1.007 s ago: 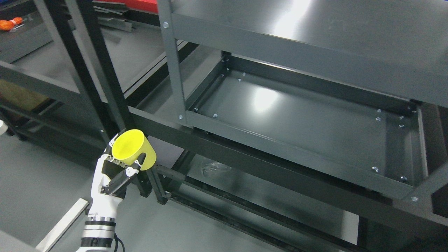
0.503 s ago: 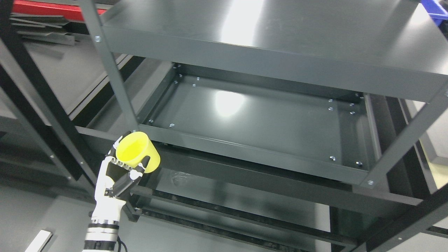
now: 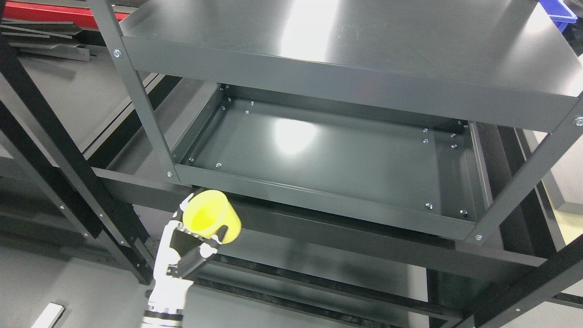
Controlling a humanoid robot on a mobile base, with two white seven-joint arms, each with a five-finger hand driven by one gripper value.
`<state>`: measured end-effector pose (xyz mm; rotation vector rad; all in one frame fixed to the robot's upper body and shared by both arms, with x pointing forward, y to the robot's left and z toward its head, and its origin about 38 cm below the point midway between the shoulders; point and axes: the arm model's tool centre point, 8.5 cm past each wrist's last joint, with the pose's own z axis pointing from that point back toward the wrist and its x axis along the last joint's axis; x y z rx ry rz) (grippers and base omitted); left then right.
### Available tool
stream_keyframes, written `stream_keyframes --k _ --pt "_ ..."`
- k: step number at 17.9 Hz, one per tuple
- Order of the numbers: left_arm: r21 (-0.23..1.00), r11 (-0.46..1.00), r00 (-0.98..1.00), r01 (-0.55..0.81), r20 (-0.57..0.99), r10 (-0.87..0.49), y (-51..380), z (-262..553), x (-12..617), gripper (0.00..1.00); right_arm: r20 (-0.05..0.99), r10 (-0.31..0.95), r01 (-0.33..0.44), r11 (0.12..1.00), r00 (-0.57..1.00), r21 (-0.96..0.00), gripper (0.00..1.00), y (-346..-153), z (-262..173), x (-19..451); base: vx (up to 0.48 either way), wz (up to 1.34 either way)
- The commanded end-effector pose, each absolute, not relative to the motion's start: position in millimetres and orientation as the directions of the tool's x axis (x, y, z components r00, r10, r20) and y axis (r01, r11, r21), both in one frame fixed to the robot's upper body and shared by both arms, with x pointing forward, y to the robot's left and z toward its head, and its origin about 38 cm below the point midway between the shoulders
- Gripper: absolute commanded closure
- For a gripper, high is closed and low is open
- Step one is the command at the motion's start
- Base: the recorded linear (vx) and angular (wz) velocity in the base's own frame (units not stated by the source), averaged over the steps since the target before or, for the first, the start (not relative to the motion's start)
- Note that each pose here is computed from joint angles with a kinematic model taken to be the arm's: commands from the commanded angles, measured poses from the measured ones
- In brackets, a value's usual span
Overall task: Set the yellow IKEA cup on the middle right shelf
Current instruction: 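Raise the left hand with the cup up onto the upper shelf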
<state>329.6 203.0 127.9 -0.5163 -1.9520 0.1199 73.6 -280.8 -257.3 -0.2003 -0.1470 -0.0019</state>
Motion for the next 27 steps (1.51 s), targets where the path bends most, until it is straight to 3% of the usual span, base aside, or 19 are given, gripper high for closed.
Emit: stream_keyframes --k 1,6,12,17,22,27 --pt "-0.275 0.812 -0.290 0.514 0.836 0.466 135 130 310 0.98 0.131 0.008 0.021 0.977 0.991 -0.213 0.01 -290.8 -257 64 0.009 0.04" --pt "-0.220 0.762 -0.371 0.609 0.770 0.519 105 161 315 0.98 0.132 0.006 0.022 0.977 0.991 -0.213 0.01 -290.9 -257 64 0.003 -0.12" --pt "-0.059 0.694 -0.444 0.718 0.729 0.521 91 180 307 0.98 0.132 0.006 0.022 0.977 0.991 -0.213 0.01 -290.9 -257 64 0.049 -0.31" --pt "0.115 0.688 -0.584 0.717 0.638 0.502 123 189 299 0.98 0.132 0.006 0.022 0.977 0.991 -0.213 0.01 -290.9 -257 64 -0.006 0.04" --pt "0.244 0.590 -0.609 0.770 0.556 0.565 89 232 311 0.98 0.132 0.006 0.022 0.977 0.991 -0.213 0.01 -290.9 -257 64 -0.013 0.08" --pt "0.417 0.553 -0.692 0.721 0.407 0.596 69 315 334 0.98 0.132 0.006 0.022 0.977 0.991 -0.213 0.01 -290.9 -257 64 0.000 0.00"
